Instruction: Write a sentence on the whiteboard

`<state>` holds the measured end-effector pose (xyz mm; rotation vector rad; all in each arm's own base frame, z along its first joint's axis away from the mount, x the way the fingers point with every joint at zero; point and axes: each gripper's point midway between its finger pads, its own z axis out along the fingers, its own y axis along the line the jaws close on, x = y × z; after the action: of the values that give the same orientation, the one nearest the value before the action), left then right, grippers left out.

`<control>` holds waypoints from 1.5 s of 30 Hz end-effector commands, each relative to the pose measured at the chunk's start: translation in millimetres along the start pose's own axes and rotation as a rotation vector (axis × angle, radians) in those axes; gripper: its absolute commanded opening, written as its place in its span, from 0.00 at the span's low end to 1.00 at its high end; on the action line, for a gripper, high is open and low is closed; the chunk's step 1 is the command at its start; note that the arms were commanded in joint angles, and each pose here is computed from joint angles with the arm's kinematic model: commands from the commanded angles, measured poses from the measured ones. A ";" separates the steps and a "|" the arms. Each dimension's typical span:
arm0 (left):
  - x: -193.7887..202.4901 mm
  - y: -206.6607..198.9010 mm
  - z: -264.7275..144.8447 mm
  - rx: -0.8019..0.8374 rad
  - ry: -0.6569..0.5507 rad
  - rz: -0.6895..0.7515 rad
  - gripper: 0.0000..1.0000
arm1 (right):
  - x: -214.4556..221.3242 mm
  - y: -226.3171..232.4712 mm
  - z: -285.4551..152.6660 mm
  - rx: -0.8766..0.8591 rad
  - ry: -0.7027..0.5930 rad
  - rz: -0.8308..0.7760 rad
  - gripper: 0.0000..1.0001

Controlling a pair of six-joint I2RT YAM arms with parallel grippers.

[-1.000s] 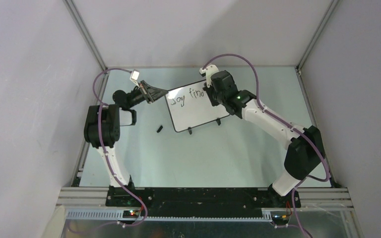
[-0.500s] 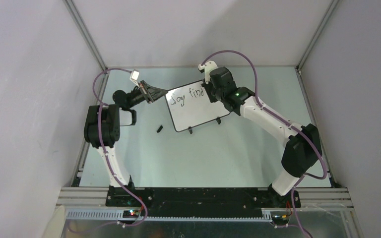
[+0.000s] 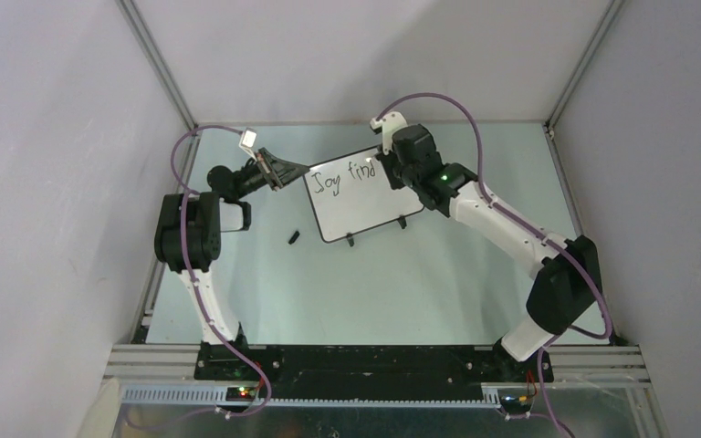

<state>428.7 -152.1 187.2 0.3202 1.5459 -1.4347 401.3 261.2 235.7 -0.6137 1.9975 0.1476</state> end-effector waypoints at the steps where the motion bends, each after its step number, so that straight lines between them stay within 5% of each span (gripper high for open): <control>1: -9.9 -16.5 2.8 0.056 -0.002 0.104 0.00 | -25.5 -7.5 -21.0 0.021 -0.101 0.020 0.00; 45: -9.7 -16.5 2.3 0.054 -0.003 0.104 0.00 | 14.6 -15.9 1.0 0.058 -0.014 0.071 0.00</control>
<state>428.7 -152.1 187.1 0.3209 1.5459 -1.4346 396.4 241.5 218.2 -0.5509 2.0311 0.1321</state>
